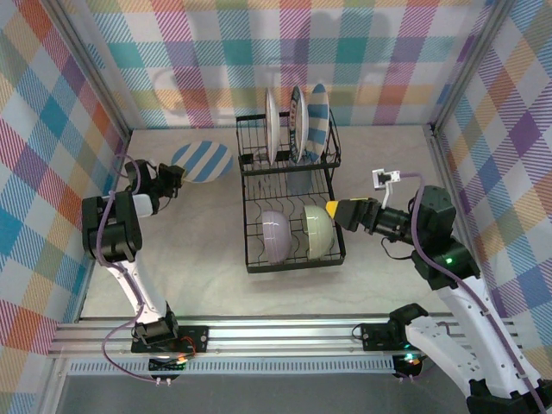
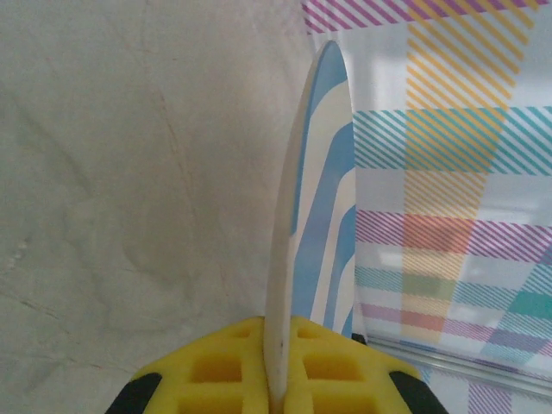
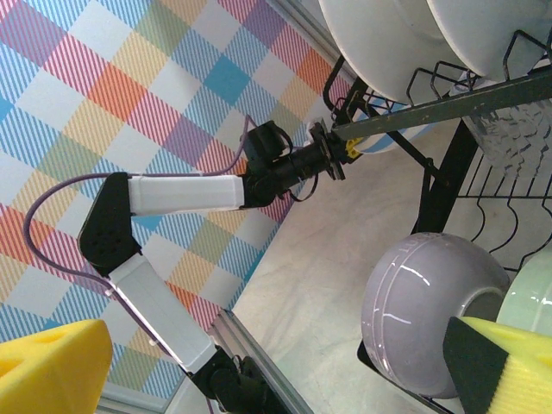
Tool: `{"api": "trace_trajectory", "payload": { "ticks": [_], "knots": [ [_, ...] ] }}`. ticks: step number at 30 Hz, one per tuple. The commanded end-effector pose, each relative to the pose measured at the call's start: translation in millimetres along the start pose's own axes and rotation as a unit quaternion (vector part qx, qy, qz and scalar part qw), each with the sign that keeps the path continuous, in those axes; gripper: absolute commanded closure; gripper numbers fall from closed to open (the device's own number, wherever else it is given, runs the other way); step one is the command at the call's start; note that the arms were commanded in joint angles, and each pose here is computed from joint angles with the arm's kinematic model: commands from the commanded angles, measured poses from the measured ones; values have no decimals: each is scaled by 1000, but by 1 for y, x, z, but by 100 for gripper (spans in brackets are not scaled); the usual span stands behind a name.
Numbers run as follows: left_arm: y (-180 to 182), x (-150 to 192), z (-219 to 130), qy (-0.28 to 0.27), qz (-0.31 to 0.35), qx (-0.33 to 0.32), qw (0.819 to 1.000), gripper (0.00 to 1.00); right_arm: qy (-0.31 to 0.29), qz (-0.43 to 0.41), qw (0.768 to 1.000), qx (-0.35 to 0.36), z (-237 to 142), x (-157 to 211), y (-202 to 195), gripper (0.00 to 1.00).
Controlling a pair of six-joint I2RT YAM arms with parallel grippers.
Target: Unload the mixed dishes from the dish rack
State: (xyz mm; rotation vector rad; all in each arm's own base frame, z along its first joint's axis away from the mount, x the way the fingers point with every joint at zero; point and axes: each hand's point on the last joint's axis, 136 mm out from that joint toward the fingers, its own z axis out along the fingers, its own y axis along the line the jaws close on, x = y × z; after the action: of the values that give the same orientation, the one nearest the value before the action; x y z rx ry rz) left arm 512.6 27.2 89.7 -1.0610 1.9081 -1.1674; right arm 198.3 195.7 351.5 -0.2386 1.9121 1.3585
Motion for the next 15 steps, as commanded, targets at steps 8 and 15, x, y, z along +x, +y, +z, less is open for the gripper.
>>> {"api": "trace_trajectory", "payload": {
  "ticks": [8,15],
  "knots": [
    [0,-23,6,-16,37,8,999,100,4,11,1000,-1,-2,7,-2,1],
    [6,-27,9,-14,41,-6,999,100,3,16,1000,1,-2,8,-3,1]
  ]
}}
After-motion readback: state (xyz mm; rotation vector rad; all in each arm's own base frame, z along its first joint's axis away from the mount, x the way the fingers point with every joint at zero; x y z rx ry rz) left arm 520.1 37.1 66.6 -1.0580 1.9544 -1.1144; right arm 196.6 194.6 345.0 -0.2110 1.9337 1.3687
